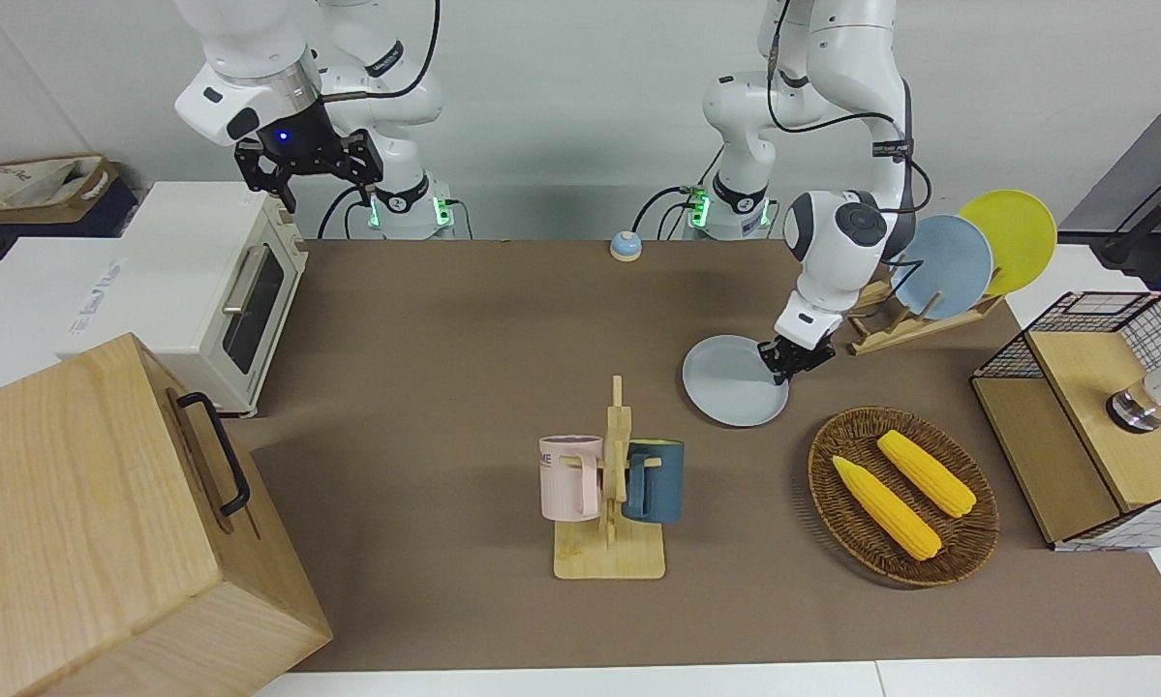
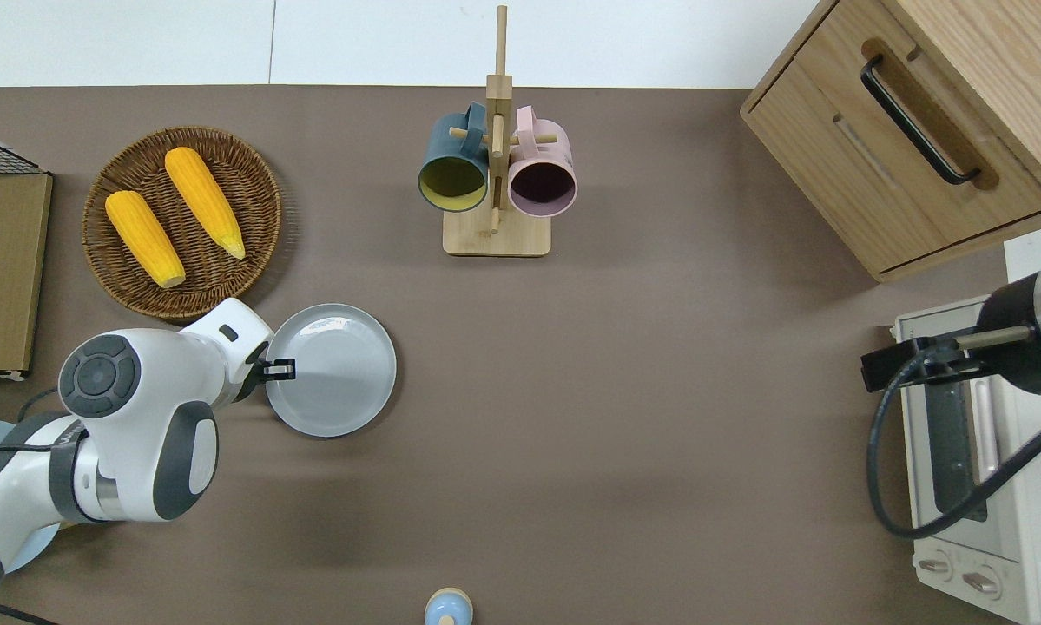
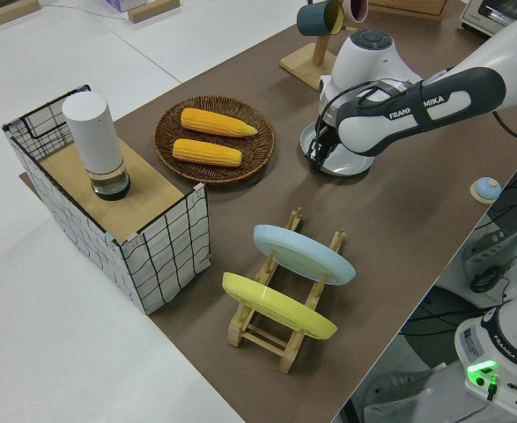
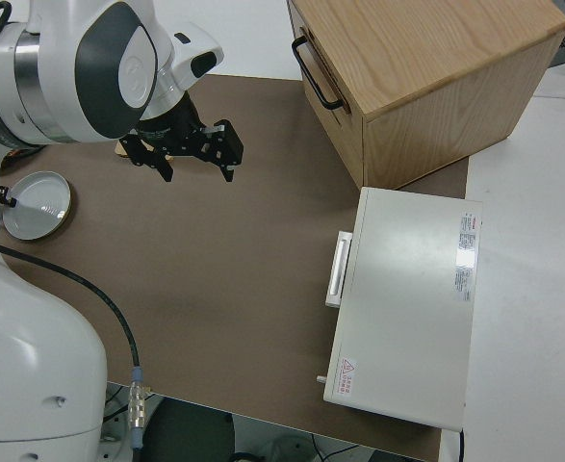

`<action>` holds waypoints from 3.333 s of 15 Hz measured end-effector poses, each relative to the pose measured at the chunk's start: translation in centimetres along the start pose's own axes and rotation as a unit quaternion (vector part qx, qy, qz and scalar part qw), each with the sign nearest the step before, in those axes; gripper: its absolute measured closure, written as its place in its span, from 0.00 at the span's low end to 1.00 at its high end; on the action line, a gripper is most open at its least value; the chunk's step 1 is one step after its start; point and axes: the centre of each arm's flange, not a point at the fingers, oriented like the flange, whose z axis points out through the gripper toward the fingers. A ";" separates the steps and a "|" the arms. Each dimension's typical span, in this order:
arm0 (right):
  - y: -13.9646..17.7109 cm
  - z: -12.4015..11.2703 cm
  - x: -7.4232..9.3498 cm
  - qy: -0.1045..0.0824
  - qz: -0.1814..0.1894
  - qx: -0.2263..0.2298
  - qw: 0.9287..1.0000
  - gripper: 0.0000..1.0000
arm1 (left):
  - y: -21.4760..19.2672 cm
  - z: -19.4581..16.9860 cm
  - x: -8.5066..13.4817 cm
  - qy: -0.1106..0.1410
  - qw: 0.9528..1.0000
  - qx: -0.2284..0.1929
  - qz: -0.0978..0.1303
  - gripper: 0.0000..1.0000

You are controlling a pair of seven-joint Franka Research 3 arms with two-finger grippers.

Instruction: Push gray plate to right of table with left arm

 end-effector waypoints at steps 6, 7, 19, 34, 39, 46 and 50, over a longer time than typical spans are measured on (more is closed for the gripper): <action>0.0 0.0 0.0 0.000 0.000 0.000 1.000 0.01 | 0.2 -0.2 0.0 0.002 1.000 0.000 -0.001 0.98; 0.0 0.0 0.0 0.000 0.000 0.000 1.000 0.01 | 0.5 -0.2 0.0 0.002 1.000 0.000 -0.005 0.98; 0.0 0.0 0.0 0.000 0.000 0.000 1.000 0.01 | 9.1 -0.1 -1.7 -0.001 0.999 -0.008 -0.032 0.98; 0.0 0.0 0.0 0.000 0.000 0.000 1.000 0.01 | 24.9 -0.6 -6.1 0.002 0.996 -0.034 -0.080 0.98; 0.0 0.0 0.0 0.000 0.000 0.000 1.000 0.01 | 29.9 -0.2 -7.7 -0.004 0.995 -0.043 -0.094 0.98; 0.0 0.0 0.0 0.000 0.000 0.000 1.000 0.01 | 34.9 -0.4 -8.9 -0.007 0.993 -0.061 -0.101 0.98; 0.0 0.0 0.0 0.000 0.000 0.000 1.000 0.01 | 36.8 -0.4 -9.4 -0.009 0.993 -0.069 -0.099 0.98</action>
